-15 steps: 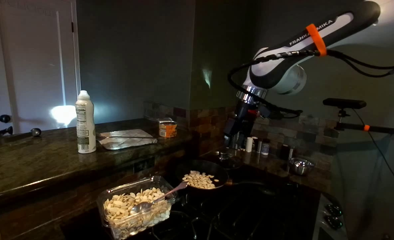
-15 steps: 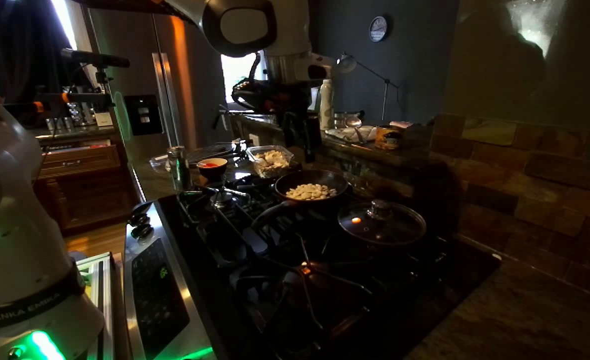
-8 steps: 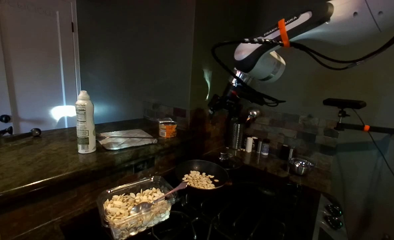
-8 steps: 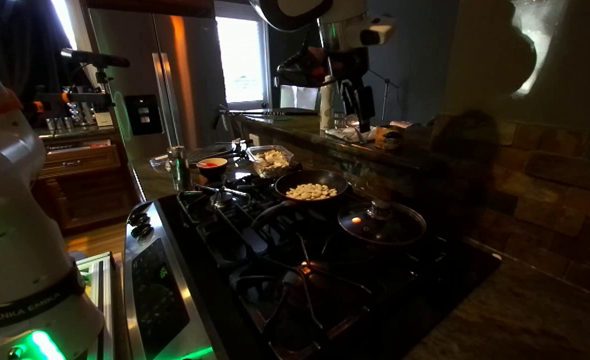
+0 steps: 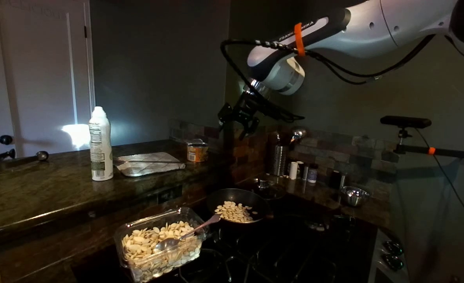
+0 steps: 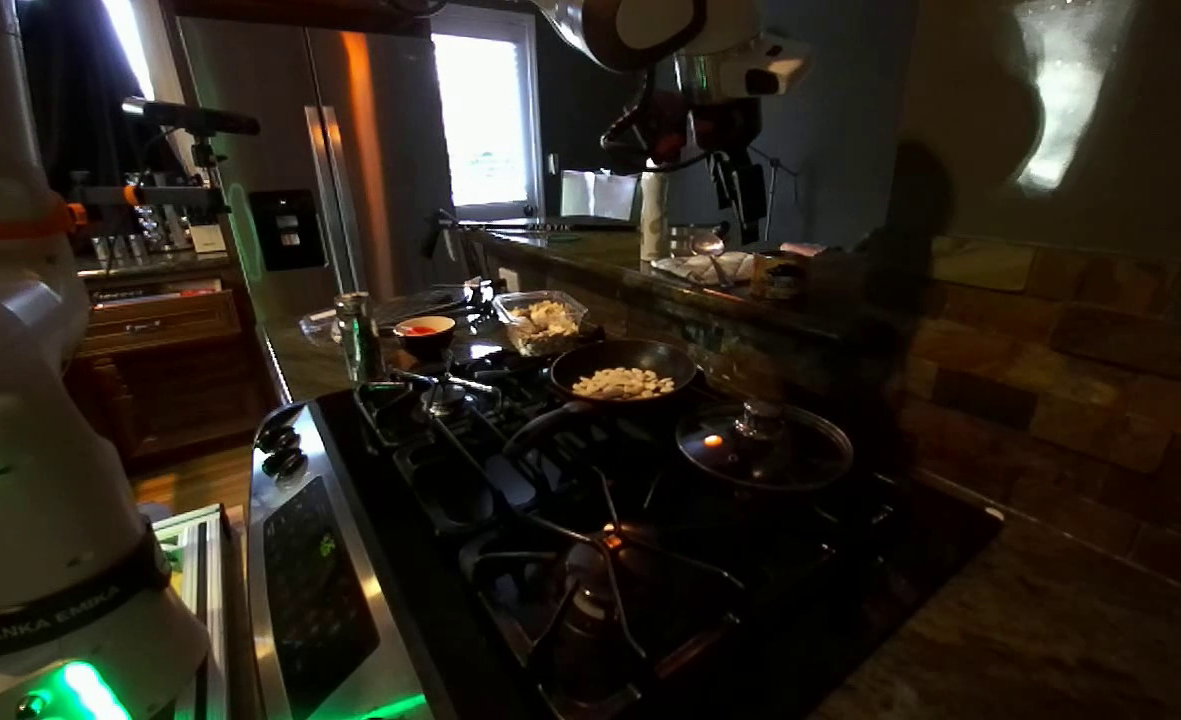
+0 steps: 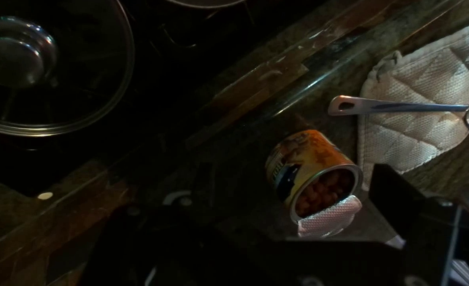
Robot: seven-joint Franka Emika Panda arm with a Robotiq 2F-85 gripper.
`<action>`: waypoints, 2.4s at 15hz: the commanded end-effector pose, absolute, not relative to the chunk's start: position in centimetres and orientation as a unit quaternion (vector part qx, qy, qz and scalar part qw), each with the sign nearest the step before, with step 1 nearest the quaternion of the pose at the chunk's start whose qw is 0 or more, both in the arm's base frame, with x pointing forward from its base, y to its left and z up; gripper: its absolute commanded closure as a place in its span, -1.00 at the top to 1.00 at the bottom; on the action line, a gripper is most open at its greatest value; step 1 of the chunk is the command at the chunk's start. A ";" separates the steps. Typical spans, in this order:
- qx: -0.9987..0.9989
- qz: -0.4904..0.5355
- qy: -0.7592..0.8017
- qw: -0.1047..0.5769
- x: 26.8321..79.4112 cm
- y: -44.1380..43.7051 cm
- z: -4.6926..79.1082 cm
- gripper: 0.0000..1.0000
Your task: Remove the orange can from the top counter and put it on the bottom counter on the left
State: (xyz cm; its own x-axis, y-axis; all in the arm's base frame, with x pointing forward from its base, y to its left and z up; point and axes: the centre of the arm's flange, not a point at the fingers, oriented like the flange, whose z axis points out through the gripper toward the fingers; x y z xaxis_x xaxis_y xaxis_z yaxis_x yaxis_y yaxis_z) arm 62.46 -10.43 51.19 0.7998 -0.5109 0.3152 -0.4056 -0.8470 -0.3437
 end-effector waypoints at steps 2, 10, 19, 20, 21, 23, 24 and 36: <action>-0.915 -0.185 0.326 0.145 65.5 -10.2 51.6 1.00; -0.880 -0.119 0.434 0.149 72.6 -11.4 49.0 0.98; -0.875 -0.131 0.442 0.150 74.4 -11.2 48.8 0.31; -0.876 -0.132 0.439 0.153 74.4 -11.1 49.0 0.43; -0.876 -0.132 0.437 0.154 74.5 -11.1 49.2 0.34; -0.877 -0.133 0.434 0.156 74.7 -10.9 49.4 0.09; -0.879 -0.133 0.430 0.159 74.9 -10.8 49.4 -0.03; -0.886 -0.110 0.421 0.162 75.3 -10.2 47.5 0.15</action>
